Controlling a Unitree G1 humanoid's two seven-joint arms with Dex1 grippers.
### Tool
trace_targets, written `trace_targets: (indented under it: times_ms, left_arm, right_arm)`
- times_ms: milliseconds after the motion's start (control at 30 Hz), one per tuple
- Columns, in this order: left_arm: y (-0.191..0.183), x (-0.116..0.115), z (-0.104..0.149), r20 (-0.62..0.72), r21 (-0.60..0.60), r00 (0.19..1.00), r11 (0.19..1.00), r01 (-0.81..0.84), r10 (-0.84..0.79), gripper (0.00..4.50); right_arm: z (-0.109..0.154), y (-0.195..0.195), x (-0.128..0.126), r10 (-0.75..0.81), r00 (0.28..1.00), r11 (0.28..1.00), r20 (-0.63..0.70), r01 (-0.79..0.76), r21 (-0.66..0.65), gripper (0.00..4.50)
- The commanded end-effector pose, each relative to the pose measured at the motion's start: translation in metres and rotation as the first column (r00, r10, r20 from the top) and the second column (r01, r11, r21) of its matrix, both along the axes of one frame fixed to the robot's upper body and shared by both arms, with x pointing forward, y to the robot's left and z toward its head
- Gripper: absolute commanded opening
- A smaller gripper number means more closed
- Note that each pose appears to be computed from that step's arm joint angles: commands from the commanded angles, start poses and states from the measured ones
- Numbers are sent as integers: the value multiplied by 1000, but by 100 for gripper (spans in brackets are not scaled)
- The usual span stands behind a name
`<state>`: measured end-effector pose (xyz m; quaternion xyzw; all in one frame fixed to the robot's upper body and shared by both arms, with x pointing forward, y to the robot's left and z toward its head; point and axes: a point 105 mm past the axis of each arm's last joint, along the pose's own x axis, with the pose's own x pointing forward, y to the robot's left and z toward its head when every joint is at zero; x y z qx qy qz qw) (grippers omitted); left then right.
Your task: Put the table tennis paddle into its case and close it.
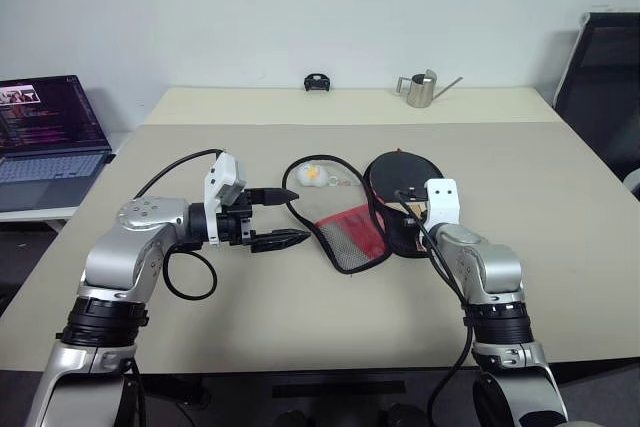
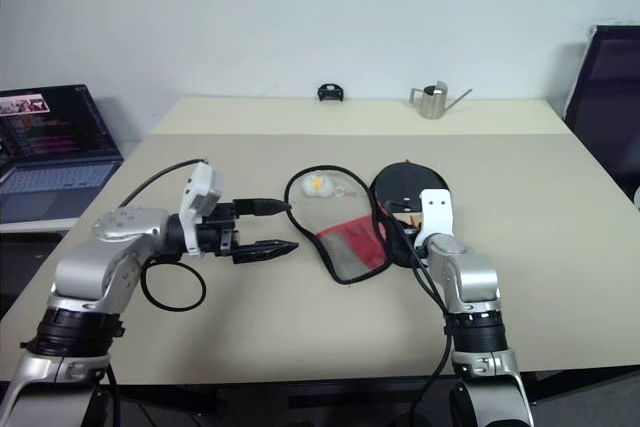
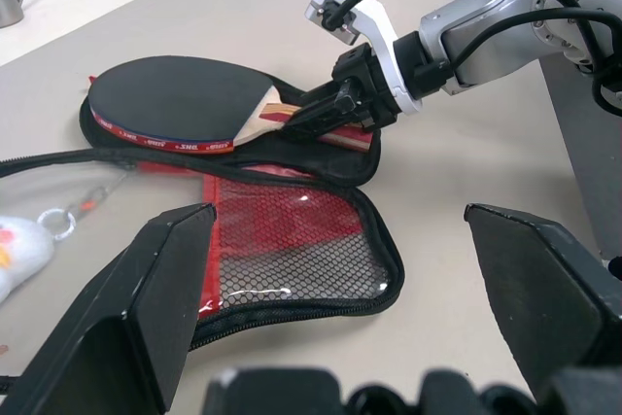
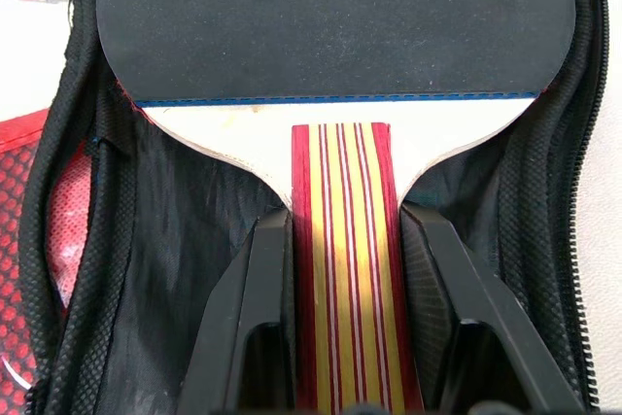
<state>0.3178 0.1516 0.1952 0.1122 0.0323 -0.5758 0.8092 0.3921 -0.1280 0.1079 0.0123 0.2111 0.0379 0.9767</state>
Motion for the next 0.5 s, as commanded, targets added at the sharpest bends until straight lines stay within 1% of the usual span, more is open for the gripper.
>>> trace_targets:
  times_ms: [33,67,167,233,300,400,500]
  left_arm:
    - [0,-2,12,45,-5,999,1000,4,-4,450]
    - [0,-2,12,45,-4,999,1000,4,-3,450]
    - [0,-3,12,45,-4,999,1000,3,-3,450]
    - [1,-3,11,43,-4,999,1000,2,-1,450]
    - [1,-3,11,42,-4,999,1000,0,1,450]
    - [3,-1,10,41,-7,999,1000,-15,15,450]
    - [7,3,7,37,-5,998,999,-54,54,450]
  right_arm:
    - [0,-3,0,-27,1000,999,11,26,19,183]
    - [0,-3,0,-27,1000,999,13,26,18,208]
    - [1,-2,0,-25,1000,1000,15,25,10,308]
    - [6,2,0,-15,999,1000,30,15,10,377]
    - [14,8,-1,5,998,1000,55,-6,21,377]
    - [38,28,-8,85,988,992,128,-97,86,377]
    - [59,39,-19,175,966,978,189,-193,80,377]
